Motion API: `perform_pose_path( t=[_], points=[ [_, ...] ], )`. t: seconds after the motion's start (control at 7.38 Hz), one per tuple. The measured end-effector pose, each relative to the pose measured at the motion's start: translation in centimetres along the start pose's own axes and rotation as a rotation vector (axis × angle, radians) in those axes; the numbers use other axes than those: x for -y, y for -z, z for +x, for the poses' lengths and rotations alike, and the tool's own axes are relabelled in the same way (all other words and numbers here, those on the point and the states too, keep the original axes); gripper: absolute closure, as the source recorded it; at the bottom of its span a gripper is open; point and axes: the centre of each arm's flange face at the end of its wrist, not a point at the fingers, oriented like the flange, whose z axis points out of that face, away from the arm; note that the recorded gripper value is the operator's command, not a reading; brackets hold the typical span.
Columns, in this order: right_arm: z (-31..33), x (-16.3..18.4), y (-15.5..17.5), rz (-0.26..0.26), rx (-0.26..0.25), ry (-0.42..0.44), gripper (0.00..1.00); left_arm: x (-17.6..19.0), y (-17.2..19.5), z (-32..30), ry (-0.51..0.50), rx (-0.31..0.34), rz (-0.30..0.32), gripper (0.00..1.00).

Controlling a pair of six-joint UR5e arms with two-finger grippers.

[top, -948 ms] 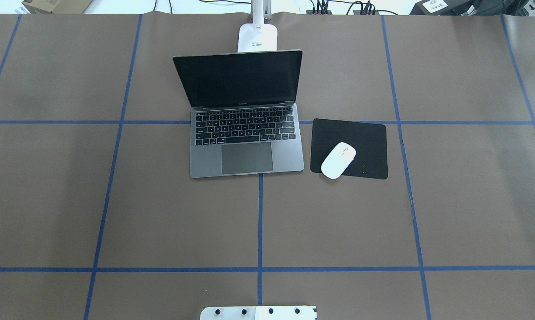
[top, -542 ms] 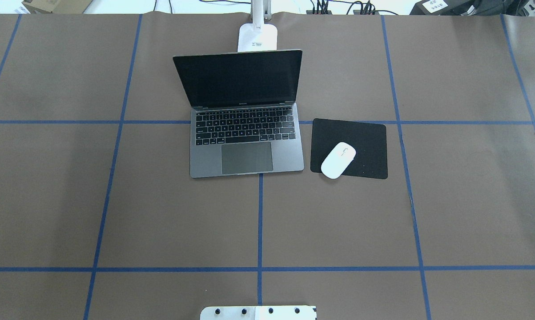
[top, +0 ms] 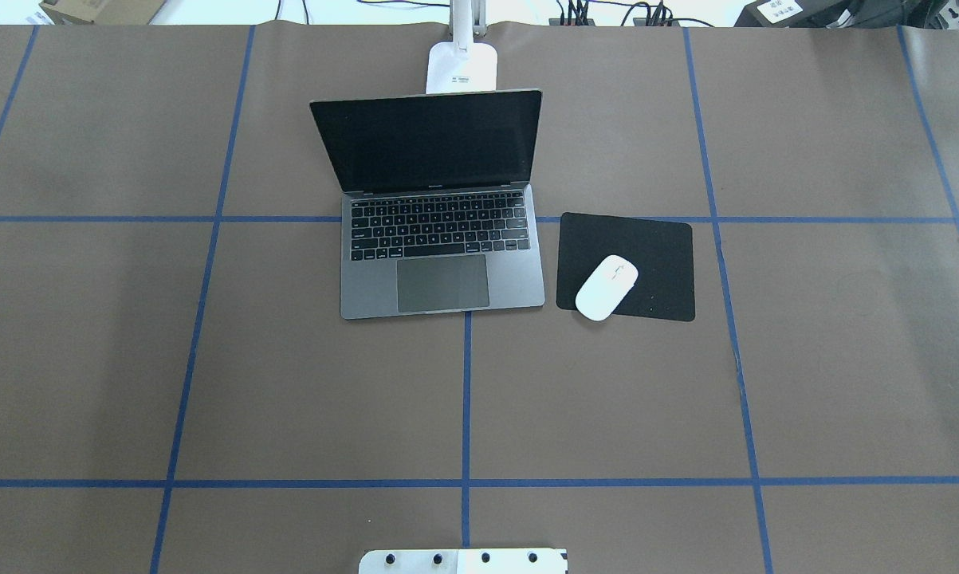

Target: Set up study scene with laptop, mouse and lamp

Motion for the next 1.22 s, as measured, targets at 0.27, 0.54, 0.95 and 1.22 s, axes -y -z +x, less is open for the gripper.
perform_pose_path(
  t=[0.27, 0.54, 0.95, 1.22],
  points=[
    [0.0, -0.1, -0.1, -0.003, 0.001, -0.003, 0.00, -0.2, -0.2, -0.1, 0.004, -0.001, -0.003, 0.00],
    [0.0, -0.1, -0.2, -0.004, 0.001, -0.002, 0.00, -0.6, -0.5, -0.2, 0.009, -0.003, -0.009, 0.00],
    [0.0, -0.1, -0.2, -0.005, -0.002, -0.001, 0.00, -1.4, -1.0, -0.2, 0.015, -0.009, -0.018, 0.00],
    [0.1, -0.1, -0.3, -0.007, -0.002, -0.003, 0.00, -1.9, -1.3, -0.2, 0.019, -0.011, -0.022, 0.00]
  ],
)
